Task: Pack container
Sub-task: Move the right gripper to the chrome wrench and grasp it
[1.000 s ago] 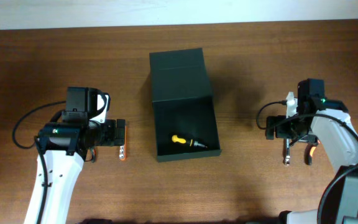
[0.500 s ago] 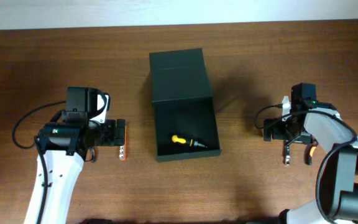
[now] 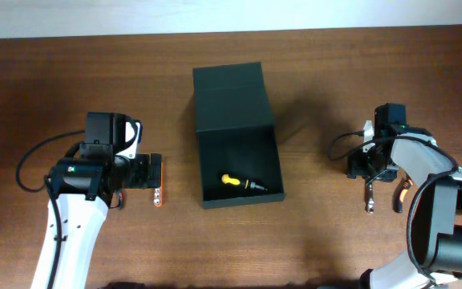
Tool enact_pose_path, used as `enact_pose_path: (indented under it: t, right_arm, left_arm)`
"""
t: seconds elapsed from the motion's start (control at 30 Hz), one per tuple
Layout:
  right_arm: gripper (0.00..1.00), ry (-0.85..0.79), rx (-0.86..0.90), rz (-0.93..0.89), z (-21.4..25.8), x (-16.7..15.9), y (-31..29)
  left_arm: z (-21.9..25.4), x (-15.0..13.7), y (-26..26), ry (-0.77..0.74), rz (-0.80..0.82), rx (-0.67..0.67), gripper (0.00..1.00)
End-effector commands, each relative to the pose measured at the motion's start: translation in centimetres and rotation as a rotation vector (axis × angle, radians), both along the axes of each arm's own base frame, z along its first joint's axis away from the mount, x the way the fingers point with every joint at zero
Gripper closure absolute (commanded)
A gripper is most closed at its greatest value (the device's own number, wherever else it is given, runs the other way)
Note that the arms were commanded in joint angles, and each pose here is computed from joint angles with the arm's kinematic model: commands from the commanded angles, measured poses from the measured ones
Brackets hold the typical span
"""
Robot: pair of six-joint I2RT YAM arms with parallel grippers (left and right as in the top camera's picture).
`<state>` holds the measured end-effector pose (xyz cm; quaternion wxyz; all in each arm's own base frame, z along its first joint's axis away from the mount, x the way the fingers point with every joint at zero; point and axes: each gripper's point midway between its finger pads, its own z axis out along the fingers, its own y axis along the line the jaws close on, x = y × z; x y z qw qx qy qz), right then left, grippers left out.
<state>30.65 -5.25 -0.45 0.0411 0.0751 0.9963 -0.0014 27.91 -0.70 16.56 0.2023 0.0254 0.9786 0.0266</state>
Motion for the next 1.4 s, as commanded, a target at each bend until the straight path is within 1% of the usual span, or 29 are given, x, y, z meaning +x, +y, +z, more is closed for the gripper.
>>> enact_pose_path:
  t: [0.0, 0.13, 0.27, 0.37, 0.4, 0.43, 0.47, 0.63, 1.03, 1.1, 1.17, 1.2, 1.23, 1.27, 1.37]
  right_arm:
    - [0.46, 0.12, 0.008, -0.011, -3.0, -2.7, 0.1]
    - [0.51, 0.119, 0.008, -0.011, -3.0, -2.7, 0.1]
    - [0.51, 0.12, 0.008, -0.011, -3.0, -2.7, 0.1]
    - [0.5, 0.125, 0.008, -0.016, -3.0, -2.9, 0.1]
    - [0.49, 0.129, 0.009, -0.024, -3.0, -3.0, 0.1]
    - [0.45, 0.134, 0.007, -0.032, -3.0, -3.1, 0.1]
    - [0.45, 0.137, 0.007, -0.033, -3.0, -3.1, 0.1]
    - [0.44, 0.161, 0.011, -0.038, -3.0, -3.7, 0.2]
    - [0.45, 0.276, 0.029, -0.107, -2.6, -6.6, 0.2]
    - [0.47, 0.286, 0.033, -0.125, -2.6, -7.0, -0.1]
    - [0.54, 0.285, 0.036, -0.144, -2.8, -7.2, -0.5]
    - [0.59, 0.284, 0.038, -0.153, -2.9, -7.3, -0.7]
    - [0.68, 0.285, 0.043, -0.162, -2.9, -7.4, -0.8]
    - [0.7, 0.283, 0.047, -0.166, -2.9, -7.4, -0.8]
    - [0.72, 0.279, 0.05, -0.172, -2.9, -7.3, -0.9]
  left_arm:
    - [0.6, 0.3, 0.0, -0.017, 0.007, 0.003, 0.01]
    - [0.6, 0.3, 0.0, -0.017, 0.007, 0.003, 0.01]
    - [0.6, 0.3, 0.0, -0.017, 0.007, 0.003, 0.01]
    - [0.6, 0.3, 0.0, -0.017, 0.007, 0.003, 0.01]
    - [0.6, 0.3, 0.0, -0.017, 0.007, 0.003, 0.01]
    - [0.6, 0.3, 0.0, -0.017, 0.007, 0.003, 0.01]
    - [0.6, 0.3, 0.0, -0.017, 0.007, 0.003, 0.01]
    - [0.6, 0.3, 0.0, -0.017, 0.007, 0.003, 0.01]
    - [0.6, 0.3, 0.0, -0.017, 0.007, 0.003, 0.01]
    - [0.6, 0.3, 0.0, -0.017, 0.007, 0.003, 0.01]
    - [0.6, 0.3, 0.0, -0.017, 0.007, 0.003, 0.01]
    - [0.6, 0.3, 0.0, -0.016, 0.007, 0.003, 0.01]
    - [0.6, 0.3, 0.1, -0.016, 0.007, 0.003, 0.01]
    - [0.6, 0.3, 0.1, -0.016, 0.007, 0.003, 0.01]
    - [0.6, 0.3, 0.1, -0.016, 0.007, 0.003, 0.01]
